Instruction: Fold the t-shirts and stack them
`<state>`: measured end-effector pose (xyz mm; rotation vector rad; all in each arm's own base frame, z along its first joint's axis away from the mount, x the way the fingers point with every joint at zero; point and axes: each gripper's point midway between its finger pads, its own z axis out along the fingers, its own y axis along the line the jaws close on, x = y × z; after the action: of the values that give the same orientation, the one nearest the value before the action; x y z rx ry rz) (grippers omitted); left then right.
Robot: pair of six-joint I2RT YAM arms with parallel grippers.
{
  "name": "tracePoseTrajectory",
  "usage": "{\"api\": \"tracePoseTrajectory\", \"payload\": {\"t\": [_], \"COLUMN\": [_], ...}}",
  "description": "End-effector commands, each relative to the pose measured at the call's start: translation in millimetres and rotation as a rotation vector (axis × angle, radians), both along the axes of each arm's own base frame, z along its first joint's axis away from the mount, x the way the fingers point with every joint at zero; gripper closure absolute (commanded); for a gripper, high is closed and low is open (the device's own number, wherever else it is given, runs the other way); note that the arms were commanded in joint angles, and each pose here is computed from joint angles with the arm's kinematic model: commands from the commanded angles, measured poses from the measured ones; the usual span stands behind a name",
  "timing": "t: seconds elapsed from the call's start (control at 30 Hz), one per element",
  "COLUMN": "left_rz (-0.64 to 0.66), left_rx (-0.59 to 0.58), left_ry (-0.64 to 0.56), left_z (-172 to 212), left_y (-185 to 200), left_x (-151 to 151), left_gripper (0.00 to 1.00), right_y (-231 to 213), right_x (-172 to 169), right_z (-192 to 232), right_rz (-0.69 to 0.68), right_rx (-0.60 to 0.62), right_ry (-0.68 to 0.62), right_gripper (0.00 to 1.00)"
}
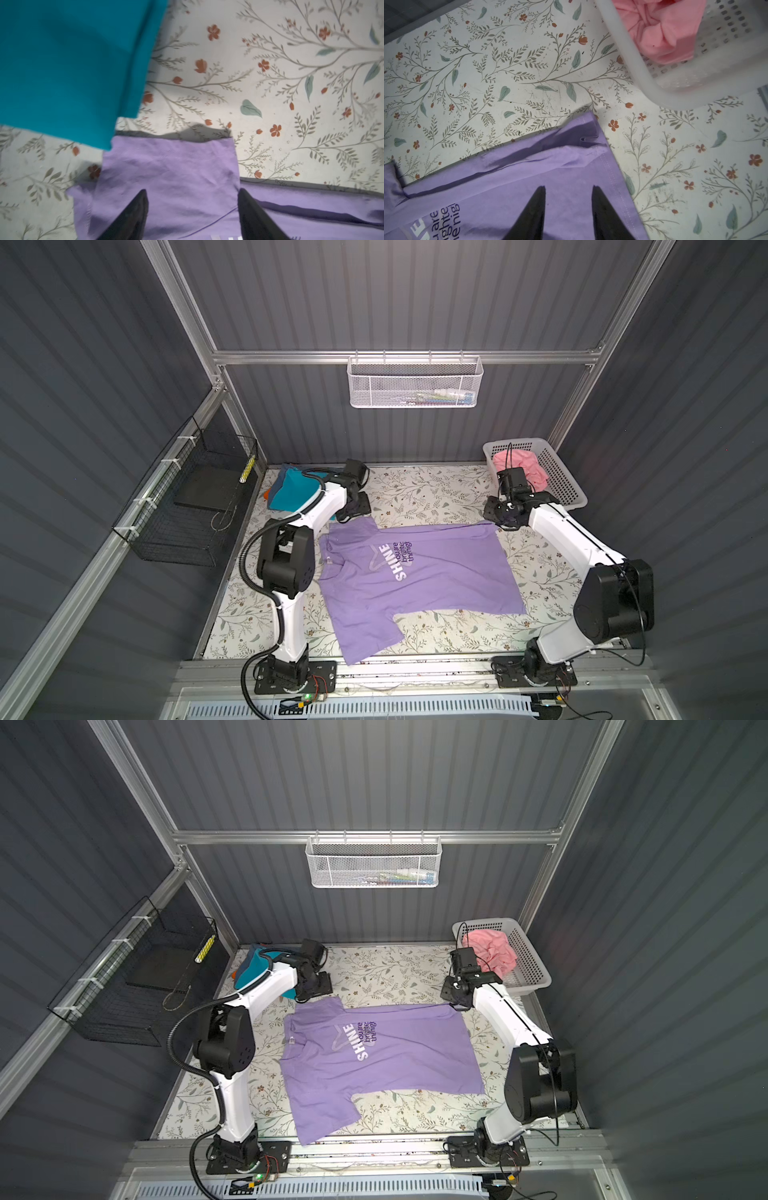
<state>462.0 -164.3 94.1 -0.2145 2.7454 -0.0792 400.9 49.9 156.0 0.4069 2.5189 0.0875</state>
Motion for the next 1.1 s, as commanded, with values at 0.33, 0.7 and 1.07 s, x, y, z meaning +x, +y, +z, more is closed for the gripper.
{"api": "tracePoseTrajectory", "payload": {"t": [0.33,0.7,1.07], "left_rz": [-0.084,-0.069,-0.074], "left_rx": [0.391,0.430,0.550], "left_ry": [0.065,0.105,0.024], "left_z": [-46.0,-51.3,24.8], "left_y": [-6.4,0.5,-11.1], "left_x": [11.6,5.5,-54.5], "left_gripper": [0.10,0.95,1.00], "right_y": [7.2,12.4,21.3], "right_x": [-4.2,-5.8,-17.7], "right_z": [-21.3,-27.3,-13.5], "right_rz": [0.020,0.025,0.047], "right_rx": [0.028,0.061,0.080], "right_ry": [0.047,0.056,0.021], "right_gripper": [0.60,0.60,0.60]}}
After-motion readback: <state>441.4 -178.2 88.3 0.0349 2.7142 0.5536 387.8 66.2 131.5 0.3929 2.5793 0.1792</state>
